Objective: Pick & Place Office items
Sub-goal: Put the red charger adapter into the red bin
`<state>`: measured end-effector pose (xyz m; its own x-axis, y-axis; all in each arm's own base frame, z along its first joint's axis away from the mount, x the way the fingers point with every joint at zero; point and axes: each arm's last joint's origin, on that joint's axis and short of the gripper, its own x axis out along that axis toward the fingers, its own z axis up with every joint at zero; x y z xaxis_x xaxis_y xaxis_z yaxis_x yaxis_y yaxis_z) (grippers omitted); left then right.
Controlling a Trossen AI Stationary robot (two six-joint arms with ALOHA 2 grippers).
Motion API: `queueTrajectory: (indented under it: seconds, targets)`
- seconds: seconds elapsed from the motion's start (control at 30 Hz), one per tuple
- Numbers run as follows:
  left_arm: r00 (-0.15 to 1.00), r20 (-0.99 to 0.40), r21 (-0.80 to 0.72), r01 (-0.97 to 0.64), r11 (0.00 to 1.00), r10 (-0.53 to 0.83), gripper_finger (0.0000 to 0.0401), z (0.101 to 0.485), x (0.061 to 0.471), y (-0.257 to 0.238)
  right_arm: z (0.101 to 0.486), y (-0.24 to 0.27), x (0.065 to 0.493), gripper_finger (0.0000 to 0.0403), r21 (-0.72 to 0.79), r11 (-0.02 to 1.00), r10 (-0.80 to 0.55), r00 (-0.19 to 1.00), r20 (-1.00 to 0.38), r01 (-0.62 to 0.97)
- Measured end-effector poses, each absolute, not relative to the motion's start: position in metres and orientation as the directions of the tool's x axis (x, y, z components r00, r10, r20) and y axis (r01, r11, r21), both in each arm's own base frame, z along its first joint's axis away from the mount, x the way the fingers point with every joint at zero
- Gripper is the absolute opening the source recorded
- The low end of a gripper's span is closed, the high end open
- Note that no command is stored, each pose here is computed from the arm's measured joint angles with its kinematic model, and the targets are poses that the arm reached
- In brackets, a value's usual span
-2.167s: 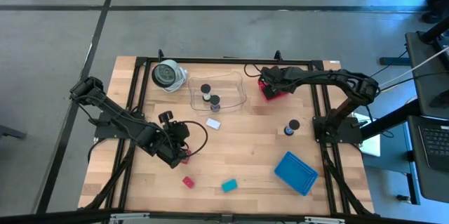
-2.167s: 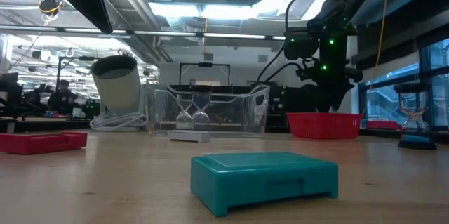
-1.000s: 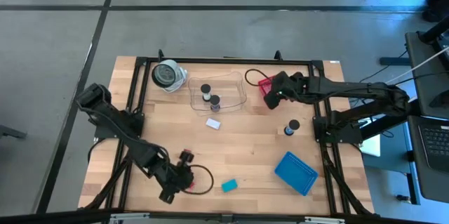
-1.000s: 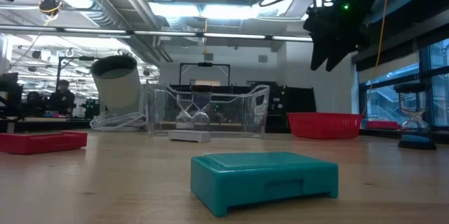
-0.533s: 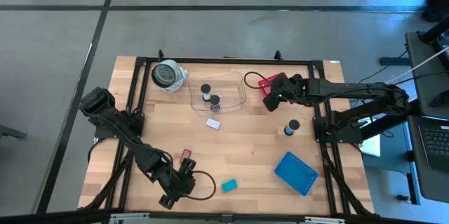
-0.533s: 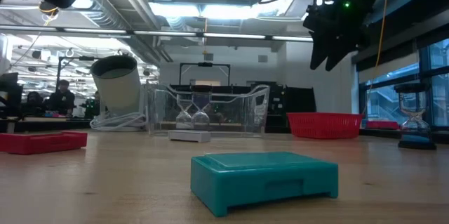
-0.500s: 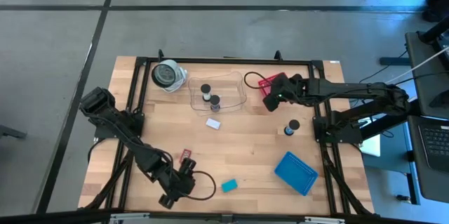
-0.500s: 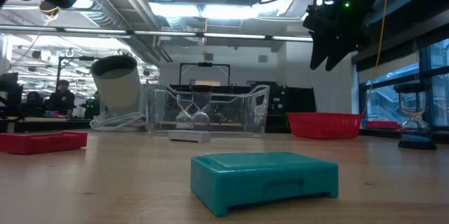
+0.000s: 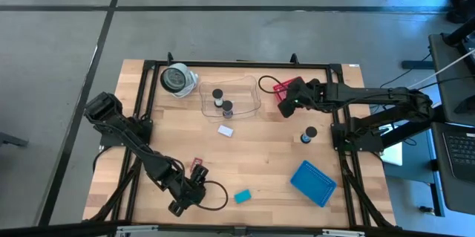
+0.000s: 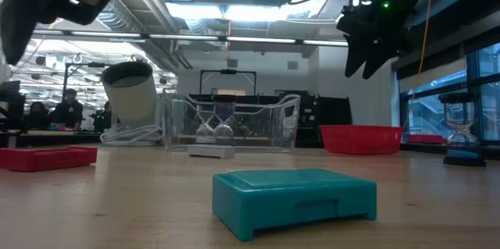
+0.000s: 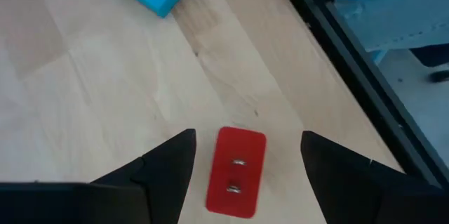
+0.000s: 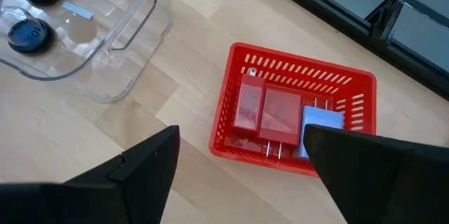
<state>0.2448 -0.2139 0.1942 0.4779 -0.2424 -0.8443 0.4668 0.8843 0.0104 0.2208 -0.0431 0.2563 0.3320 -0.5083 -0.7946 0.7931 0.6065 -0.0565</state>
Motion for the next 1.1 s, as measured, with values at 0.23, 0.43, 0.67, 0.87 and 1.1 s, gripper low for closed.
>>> queueTrajectory:
  seconds: [0.23, 0.43, 0.67, 0.87, 1.1]
  targets:
    - [0.473, -0.855, 0.045, 0.477, 0.878, -0.214, 0.0255, 0.191, 0.246, -0.212, 0.256, -0.043, 0.221, 0.0307, -0.054, 0.607, -0.509, 0.335, -0.793, 0.793]
    - [0.413, -0.882, 0.003, 0.486, 0.874, -0.226, 0.0255, 0.175, 0.252, -0.212, 0.257, -0.043, 0.221, 0.0307, -0.053, 0.607, -0.509, 0.337, -0.792, 0.793]
    - [0.39, -0.896, 0.009, 0.496, 0.868, -0.213, 0.023, 0.17, 0.255, -0.207, 0.257, -0.043, 0.221, 0.0307, -0.051, 0.607, -0.509, 0.338, -0.791, 0.793]
    - [0.344, -0.916, -0.024, 0.467, 0.884, -0.206, 0.0151, 0.168, 0.252, -0.205, 0.257, -0.043, 0.221, 0.0307, -0.054, 0.608, -0.51, 0.338, -0.791, 0.792]
    - [0.346, -0.917, -0.014, 0.473, 0.881, -0.2, 0.0118, 0.168, 0.253, -0.204, 0.257, -0.043, 0.221, 0.0307, -0.053, 0.608, -0.51, 0.338, -0.791, 0.792]
